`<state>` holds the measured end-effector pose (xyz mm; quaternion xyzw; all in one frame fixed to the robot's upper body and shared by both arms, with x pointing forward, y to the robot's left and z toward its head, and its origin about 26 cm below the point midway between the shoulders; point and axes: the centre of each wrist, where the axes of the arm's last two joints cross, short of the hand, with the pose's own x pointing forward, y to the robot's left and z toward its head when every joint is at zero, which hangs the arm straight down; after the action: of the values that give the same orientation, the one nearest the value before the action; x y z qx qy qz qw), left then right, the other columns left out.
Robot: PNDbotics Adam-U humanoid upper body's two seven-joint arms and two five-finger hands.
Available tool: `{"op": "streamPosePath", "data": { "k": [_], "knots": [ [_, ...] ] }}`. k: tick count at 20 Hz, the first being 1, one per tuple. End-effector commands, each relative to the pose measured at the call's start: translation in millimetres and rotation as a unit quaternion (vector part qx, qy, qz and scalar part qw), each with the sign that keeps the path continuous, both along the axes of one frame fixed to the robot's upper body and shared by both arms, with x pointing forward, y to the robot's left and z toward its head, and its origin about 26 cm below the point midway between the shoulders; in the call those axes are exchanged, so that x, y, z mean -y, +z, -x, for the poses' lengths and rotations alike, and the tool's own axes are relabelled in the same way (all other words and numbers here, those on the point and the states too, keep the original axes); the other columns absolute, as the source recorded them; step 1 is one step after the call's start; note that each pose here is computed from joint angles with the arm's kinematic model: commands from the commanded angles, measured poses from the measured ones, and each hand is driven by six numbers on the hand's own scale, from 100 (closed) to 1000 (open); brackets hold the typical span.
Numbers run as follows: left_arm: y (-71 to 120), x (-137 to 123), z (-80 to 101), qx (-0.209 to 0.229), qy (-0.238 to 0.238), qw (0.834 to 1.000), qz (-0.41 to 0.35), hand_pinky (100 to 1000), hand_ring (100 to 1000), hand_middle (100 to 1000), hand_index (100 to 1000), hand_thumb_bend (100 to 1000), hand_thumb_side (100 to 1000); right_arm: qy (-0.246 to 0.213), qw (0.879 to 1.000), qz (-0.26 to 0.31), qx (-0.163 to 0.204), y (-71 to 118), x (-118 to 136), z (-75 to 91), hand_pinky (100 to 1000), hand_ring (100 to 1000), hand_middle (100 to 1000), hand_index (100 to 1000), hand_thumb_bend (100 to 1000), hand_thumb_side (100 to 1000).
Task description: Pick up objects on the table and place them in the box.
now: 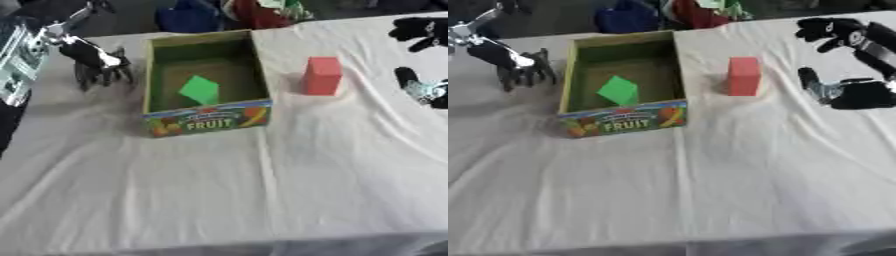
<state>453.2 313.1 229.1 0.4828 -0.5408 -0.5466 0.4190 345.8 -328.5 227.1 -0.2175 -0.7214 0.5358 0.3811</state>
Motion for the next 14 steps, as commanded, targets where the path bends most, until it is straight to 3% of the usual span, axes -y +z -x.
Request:
{"op": "streamPosePath", "data": {
  "k": [1, 10, 14],
  "knots": [
    [8.5, -23.6, -2.1, 0.014, 0.043, 0.999, -0.002, 789, 796, 798, 853, 599, 388, -0.003, 1.0, 0.008, 0.008, 9.6, 4.9, 1.5, 798, 891, 859, 1000, 100, 346],
    [-18.8, -44.0, -11.5, -0.018, 0.094, 0.995, 0.015, 786, 789, 789, 845, 560, 357, -0.002, 1.0, 0.008, 0.007, 9.2, 3.9, 1.1, 798, 891, 859, 1000, 100, 351],
    [-33.3, -48.8, -15.4, -0.011, 0.119, 0.992, 0.024, 779, 776, 773, 829, 492, 322, 0.001, 1.0, 0.006, 0.006, 9.0, 2.6, 0.8, 797, 891, 859, 1000, 100, 353]
  ]
}}
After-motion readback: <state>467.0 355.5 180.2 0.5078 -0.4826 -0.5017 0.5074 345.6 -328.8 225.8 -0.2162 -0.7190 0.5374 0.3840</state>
